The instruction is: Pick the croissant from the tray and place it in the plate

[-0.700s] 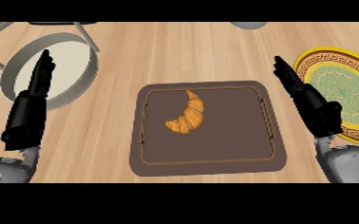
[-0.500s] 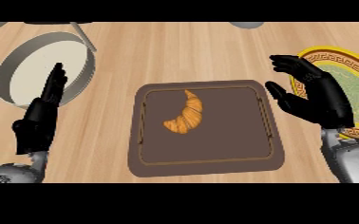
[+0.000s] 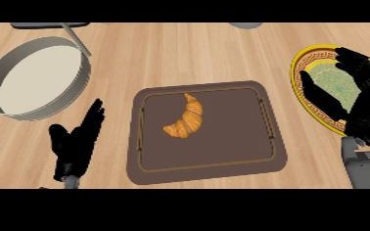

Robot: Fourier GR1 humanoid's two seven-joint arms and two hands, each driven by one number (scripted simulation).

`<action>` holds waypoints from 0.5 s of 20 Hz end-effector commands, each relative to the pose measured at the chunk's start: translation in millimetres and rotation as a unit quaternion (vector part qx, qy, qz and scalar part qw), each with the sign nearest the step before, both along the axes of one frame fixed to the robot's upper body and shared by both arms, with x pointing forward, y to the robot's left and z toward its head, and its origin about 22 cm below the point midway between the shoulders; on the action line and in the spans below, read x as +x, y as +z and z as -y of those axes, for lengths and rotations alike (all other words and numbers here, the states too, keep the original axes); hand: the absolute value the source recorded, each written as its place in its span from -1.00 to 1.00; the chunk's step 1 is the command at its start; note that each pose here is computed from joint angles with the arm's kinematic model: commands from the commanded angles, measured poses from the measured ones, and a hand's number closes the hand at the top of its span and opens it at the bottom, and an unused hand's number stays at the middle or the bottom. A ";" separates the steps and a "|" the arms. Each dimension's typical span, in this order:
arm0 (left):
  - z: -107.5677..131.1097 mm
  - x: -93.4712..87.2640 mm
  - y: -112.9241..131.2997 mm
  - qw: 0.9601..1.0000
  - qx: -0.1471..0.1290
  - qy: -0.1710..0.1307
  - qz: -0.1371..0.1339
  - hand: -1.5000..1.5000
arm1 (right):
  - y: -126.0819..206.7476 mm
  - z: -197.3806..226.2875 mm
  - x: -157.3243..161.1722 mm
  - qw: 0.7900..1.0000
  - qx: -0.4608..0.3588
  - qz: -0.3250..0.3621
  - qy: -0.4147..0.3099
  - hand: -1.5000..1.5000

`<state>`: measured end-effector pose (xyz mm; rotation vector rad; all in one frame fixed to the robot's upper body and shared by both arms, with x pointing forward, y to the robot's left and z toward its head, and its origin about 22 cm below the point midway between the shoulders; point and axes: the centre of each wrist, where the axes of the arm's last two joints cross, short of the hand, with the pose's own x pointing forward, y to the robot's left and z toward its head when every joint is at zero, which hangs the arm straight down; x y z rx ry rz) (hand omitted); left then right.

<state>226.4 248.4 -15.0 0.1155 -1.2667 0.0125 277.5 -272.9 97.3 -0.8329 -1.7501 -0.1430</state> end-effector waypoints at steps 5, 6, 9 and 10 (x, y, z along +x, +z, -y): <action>-6.9 -3.7 -15.7 0.998 -0.031 -0.026 -0.041 0.00 | -4.5 -65.5 -60.4 0.998 -0.024 0.023 -0.044 -1.00; 5.5 -1.9 -15.4 0.998 -0.039 -0.025 -0.042 0.00 | -17.0 -72.8 -58.8 0.998 -0.027 0.000 -0.052 -1.00; 8.9 1.1 -19.1 0.998 -0.038 -0.018 -0.036 0.00 | -9.5 -67.3 -65.2 0.989 -0.082 -0.122 -0.011 -1.00; 9.1 -1.7 -16.7 0.999 -0.033 -0.019 -0.039 0.00 | -4.0 -70.9 -72.2 0.985 -0.087 -0.151 0.008 -1.00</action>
